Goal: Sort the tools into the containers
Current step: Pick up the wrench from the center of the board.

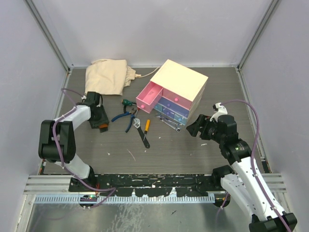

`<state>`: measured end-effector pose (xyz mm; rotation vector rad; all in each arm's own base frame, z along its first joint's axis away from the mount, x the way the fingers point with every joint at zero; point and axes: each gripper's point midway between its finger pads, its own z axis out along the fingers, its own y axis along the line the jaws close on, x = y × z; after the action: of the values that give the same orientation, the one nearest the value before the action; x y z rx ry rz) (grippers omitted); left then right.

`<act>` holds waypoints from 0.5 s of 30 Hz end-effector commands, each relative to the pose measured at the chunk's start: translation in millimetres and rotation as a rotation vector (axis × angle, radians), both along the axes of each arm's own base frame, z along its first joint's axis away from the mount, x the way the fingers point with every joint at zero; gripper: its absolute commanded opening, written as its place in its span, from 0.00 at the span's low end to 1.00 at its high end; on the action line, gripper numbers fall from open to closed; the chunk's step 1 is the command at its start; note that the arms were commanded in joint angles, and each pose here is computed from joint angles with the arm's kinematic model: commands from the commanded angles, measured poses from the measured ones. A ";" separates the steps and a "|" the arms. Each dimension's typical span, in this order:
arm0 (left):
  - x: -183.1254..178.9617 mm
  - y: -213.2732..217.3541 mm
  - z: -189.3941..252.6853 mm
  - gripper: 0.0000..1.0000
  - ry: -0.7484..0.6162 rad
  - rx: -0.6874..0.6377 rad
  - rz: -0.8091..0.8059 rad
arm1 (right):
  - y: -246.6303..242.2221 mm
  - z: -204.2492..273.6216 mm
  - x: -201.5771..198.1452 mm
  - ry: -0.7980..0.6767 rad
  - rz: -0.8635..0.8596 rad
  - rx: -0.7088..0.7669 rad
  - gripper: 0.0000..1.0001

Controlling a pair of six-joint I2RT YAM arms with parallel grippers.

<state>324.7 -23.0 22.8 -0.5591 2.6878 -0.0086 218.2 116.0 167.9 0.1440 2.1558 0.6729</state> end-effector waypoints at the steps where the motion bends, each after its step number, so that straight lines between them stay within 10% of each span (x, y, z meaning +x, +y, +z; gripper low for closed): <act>1: 5.1 -9.3 38.3 0.43 -0.114 -0.063 -0.003 | 0.8 16.7 6.4 -0.054 -0.012 0.019 0.79; 15: -3.3 -59.3 162.2 0.46 -0.450 -0.146 -0.237 | 0.4 19.2 8.2 -0.057 -0.031 0.035 0.79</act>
<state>315.0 -56.4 123.8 -0.3904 2.4558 -0.2292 219.0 115.1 167.8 0.1706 2.1560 0.6732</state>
